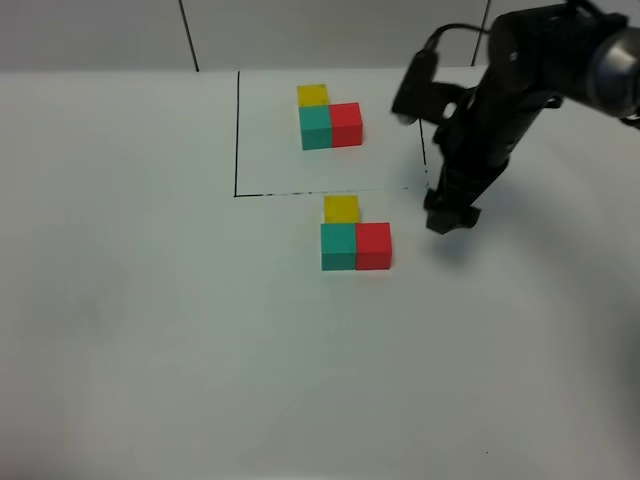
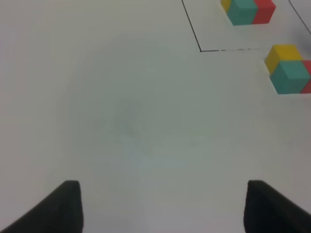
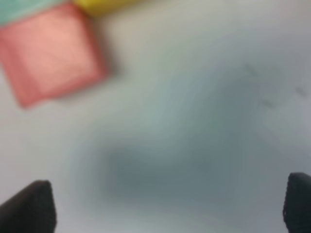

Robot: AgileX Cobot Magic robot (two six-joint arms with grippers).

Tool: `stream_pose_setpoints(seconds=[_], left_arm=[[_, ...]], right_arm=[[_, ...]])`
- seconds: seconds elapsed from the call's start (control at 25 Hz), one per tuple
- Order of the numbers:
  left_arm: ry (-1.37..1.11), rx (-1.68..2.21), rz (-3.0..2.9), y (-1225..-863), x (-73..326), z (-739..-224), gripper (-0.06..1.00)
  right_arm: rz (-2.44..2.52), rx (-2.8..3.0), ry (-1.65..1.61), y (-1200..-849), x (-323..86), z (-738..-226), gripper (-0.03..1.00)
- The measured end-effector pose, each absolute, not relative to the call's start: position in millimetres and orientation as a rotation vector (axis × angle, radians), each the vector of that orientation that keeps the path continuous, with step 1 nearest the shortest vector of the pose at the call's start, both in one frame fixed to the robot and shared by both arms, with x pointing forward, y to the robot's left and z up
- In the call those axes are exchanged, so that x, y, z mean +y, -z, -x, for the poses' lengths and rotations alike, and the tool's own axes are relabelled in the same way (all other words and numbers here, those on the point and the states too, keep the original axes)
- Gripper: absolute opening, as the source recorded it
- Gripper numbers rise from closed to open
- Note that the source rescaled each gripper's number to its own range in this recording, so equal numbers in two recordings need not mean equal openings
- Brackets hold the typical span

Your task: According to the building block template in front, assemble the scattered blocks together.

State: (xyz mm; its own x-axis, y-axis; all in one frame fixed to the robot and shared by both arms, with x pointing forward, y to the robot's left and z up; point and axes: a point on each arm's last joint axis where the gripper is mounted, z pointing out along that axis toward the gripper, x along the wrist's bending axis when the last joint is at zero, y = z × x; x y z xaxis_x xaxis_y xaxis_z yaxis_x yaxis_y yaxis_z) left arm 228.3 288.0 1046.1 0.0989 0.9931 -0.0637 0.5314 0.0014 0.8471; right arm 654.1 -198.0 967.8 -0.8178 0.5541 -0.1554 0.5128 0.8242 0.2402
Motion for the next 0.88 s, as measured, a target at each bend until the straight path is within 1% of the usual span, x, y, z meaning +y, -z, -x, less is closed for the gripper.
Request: stream_pose_setpoints(seconds=[0.08,0.2,0.24,0.32,0.4,0.56,0.76,0.88], left_arm=[[-0.779,1.528,-1.629,-1046,288,-228,0.6],[-0.779,1.528,-1.629,-1046,288,-228,0.6],[-0.779,1.528,-1.629,-1046,288,-228,0.6],[-0.779,1.528,-1.629,-1046,288,-228,0.6],[-0.779,1.528,-1.629,-1046,288,-228,0.6],[-0.779,1.528,-1.629,-1046,288,-228,0.6],[-0.779,1.528,-1.629,-1046,288,-228,0.6],[-0.779,1.528,-1.629,-1046,288,-228,0.6]], right_arm=[[-1.08,2.706,-0.312,-969,-234,-661,0.88],[-1.426,2.582,-0.346,-957,-289,-656,0.88],[-1.506,2.551,-0.346,-951,-303,-650,0.88],[-1.595,2.48,-0.359,-951,-320,-634,0.88],[-1.624,2.391,-0.399,-959,-326,-621,0.88],[-1.604,2.211,-0.485,-987,-331,-590,0.88],[-1.633,2.151,-0.521,-1013,-332,-556,0.88],[-1.621,2.113,-0.555,-1036,-329,-535,0.88]])
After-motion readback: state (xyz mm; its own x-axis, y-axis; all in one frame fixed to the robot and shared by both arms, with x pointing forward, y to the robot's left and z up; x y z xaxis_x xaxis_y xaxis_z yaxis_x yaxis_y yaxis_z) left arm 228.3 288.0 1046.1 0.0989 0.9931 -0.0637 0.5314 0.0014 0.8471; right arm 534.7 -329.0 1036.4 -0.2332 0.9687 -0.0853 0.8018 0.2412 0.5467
